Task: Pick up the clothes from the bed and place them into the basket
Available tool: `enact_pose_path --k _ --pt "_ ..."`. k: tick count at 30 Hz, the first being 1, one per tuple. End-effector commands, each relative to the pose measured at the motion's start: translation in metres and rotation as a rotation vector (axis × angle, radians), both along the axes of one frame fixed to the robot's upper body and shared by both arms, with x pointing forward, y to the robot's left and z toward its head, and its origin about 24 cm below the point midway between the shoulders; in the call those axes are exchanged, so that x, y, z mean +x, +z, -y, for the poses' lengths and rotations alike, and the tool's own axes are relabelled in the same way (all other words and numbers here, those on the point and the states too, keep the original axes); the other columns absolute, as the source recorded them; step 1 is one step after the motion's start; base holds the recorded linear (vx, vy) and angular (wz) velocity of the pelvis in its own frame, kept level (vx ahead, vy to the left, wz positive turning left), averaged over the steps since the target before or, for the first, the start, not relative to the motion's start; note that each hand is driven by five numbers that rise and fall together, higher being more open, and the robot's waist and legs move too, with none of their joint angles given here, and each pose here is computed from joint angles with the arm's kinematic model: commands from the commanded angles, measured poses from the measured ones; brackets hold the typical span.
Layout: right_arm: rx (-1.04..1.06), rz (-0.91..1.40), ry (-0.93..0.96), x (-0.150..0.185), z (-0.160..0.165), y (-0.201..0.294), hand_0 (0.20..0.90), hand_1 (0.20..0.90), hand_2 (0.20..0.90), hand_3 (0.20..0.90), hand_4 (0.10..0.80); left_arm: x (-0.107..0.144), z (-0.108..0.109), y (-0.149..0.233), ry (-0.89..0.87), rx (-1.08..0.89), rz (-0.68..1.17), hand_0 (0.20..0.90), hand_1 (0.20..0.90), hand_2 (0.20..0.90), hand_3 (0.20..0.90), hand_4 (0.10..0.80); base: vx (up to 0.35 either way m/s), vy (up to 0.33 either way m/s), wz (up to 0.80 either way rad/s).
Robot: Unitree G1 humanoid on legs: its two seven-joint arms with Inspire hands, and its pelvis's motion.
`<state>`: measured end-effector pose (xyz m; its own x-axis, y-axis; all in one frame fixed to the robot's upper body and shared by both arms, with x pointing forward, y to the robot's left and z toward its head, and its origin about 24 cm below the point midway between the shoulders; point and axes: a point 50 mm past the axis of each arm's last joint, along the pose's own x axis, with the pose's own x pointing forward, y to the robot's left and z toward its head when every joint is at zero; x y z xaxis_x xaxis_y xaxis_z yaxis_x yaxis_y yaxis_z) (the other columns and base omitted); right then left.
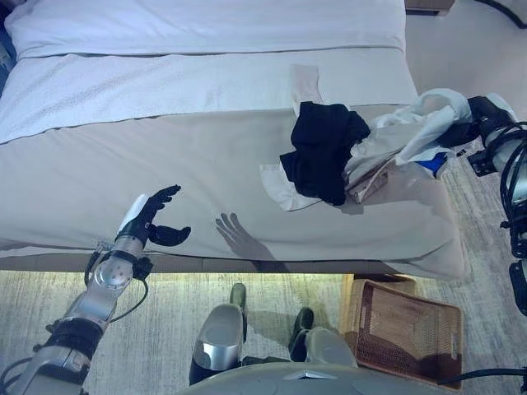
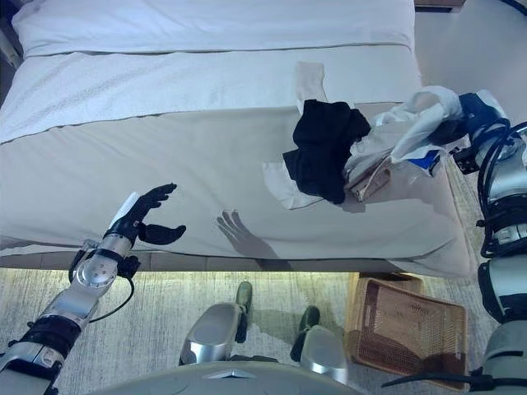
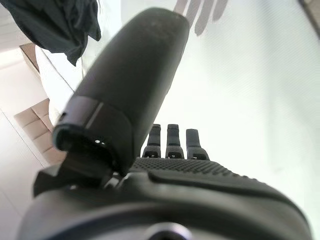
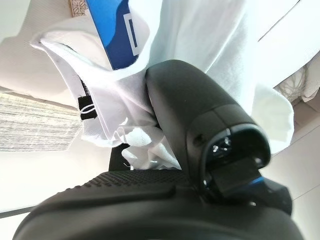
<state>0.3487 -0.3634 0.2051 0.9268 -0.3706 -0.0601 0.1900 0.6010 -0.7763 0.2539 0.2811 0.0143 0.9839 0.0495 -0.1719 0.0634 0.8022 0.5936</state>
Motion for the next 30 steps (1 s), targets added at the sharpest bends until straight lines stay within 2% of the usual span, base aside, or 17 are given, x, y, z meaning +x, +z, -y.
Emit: enact_pose_path --k 1,9,10,11,12,13,24,30 --pt "-0.106 0.127 0.056 0.004 -0.011 0.033 0.3 0.3 0.3 0.2 0.1 -0.003 0.0 0.005 0.038 -0.01 0.079 0.9 0.9 0.9 0.9 0.8 0.07 0.001 0.04" --pt "-0.088 0.083 0.099 0.013 -0.024 0.018 0.3 0.3 0.3 0.2 0.1 0.003 0.013 0.007 -0.009 -0.026 0.077 0.9 0.9 0.9 0.9 0.8 0.023 -0.002 -0.01" --pt "-0.088 0.079 0.1 0.013 -0.025 0.017 0.352 0.352 0.352 0.26 0.16 0.003 0.014 0.007 -0.014 -0.027 0.074 0.9 0.9 0.9 0.9 0.8 0.0 0.0 0.0" --pt "-0.088 0.076 0.098 0.014 -0.026 0.015 0.493 0.493 0.493 0.425 0.325 0.002 0.015 0.005 -0.02 -0.026 0.068 0.9 0.9 0.9 0.9 0.8 0.019 0.013 0.05" --pt "-0.086 0.077 0.094 0.015 -0.027 0.014 0.712 0.712 0.712 0.68 0.58 0.001 0.016 0.004 -0.024 -0.025 0.061 0.9 0.9 0.9 0.9 0.8 0.023 0.014 0.05" --pt "-0.085 0.077 0.09 0.015 -0.027 0.013 0.9 0.9 0.9 0.9 0.8 0.0 0.017 0.002 -0.026 -0.026 0.055 0.9 0.9 0.9 0.9 0.8 0.024 0.018 0.03" --pt "-0.092 -0.016 0.075 0.013 -0.024 -0.006 0.9 0.9 0.9 0.9 0.8 -0.006 0.019 -0.004 -0.037 -0.032 0.034 0.9 0.9 0.9 0.9 0.8 -0.001 0.002 0.01" --pt "-0.248 -0.267 -0.002 0.001 -0.005 -0.035 0.9 0.9 0.9 0.9 0.8 -0.003 0.02 -0.003 -0.038 -0.022 0.036 0.9 0.9 0.9 0.9 0.8 -0.001 0.0 0.01"
